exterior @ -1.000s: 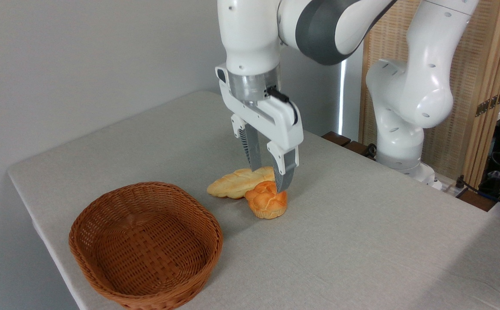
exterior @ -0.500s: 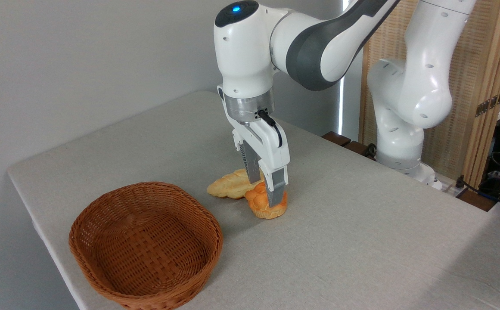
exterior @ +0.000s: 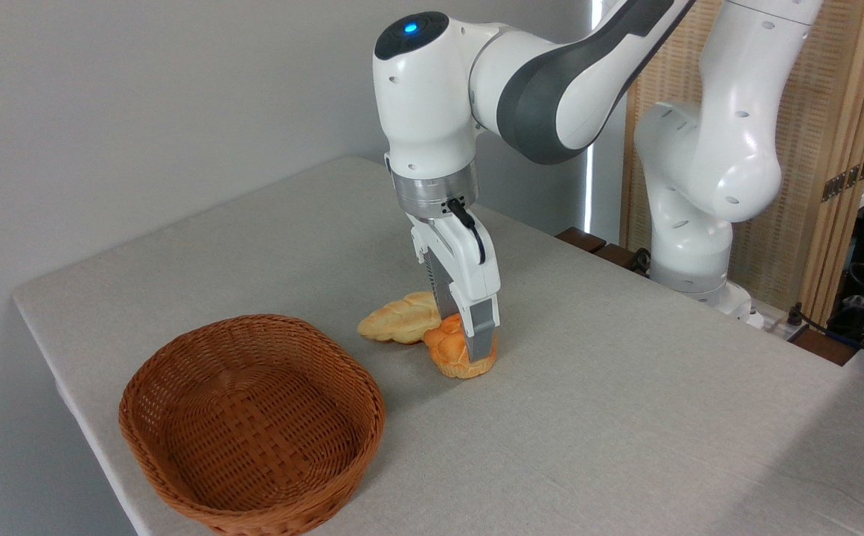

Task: Put bread into the basket
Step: 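Close the gripper on the golden bun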

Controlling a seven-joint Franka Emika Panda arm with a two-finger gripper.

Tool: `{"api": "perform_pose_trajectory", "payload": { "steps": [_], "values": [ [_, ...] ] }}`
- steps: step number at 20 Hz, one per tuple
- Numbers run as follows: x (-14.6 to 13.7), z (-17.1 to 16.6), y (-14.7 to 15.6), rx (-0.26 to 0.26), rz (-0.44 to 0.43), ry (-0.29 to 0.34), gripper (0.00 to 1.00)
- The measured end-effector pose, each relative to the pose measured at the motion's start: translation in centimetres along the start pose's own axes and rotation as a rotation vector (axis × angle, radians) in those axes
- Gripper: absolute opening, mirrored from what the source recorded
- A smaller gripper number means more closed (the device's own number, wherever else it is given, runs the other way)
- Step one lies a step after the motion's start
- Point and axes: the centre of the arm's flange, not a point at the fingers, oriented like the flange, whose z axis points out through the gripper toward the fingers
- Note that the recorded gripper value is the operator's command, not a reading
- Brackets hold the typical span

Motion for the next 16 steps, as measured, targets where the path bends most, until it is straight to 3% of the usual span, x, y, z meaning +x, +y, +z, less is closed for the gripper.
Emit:
{"api": "perform_pose_trajectory", "payload": {
  "steps": [12, 14, 16],
  "values": [
    [-0.1, 1.6, 0.2, 0.012, 0.004, 0.009, 0.99],
    [-0.1, 1.6, 0.3, 0.011, 0.004, 0.008, 0.77],
    [-0.1, 1.7, 0.2, 0.01, 0.003, 0.007, 0.67]
  ]
}}
